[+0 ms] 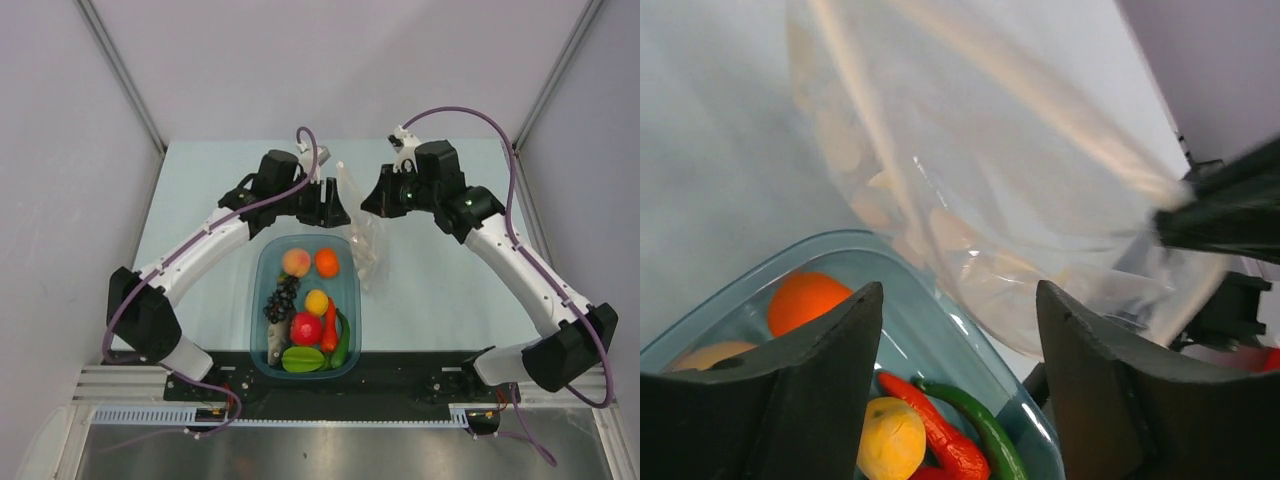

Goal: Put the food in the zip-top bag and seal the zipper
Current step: Open the zipper of the food storage bag at the center of the board.

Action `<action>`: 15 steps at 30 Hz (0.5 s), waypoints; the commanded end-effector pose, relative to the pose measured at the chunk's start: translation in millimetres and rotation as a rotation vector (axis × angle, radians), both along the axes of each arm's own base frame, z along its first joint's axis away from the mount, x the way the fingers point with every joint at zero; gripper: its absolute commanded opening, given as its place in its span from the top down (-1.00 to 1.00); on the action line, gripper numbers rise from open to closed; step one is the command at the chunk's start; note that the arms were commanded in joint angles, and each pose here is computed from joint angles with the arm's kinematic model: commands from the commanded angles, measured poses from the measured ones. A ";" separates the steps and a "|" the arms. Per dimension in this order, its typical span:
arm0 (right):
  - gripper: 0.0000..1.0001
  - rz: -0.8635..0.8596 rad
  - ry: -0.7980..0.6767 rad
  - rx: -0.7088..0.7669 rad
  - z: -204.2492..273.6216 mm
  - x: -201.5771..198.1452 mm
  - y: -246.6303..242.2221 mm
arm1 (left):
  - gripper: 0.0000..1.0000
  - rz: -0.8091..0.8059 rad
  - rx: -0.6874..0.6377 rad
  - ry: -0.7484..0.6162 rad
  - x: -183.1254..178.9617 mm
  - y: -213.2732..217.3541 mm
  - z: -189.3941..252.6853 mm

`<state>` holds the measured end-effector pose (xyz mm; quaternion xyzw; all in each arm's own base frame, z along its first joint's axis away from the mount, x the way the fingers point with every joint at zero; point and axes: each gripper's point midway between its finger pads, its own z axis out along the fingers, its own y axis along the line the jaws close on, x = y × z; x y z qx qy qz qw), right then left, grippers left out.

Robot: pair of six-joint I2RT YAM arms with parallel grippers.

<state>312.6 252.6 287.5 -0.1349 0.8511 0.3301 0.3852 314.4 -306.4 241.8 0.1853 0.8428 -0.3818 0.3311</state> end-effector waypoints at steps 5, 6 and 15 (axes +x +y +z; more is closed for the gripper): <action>1.00 -0.016 -0.059 0.067 27.7 -5.3 -2.1 | 0.45 0.012 0.055 0.062 11.5 3.2 -24.9; 1.00 -0.054 -0.063 0.031 23.3 -1.5 -11.1 | 0.60 0.003 0.065 0.087 8.3 7.7 -29.5; 1.00 -0.159 -0.170 -0.395 -25.8 0.7 -100.3 | 1.00 -0.061 0.160 -0.004 -6.3 63.1 -38.4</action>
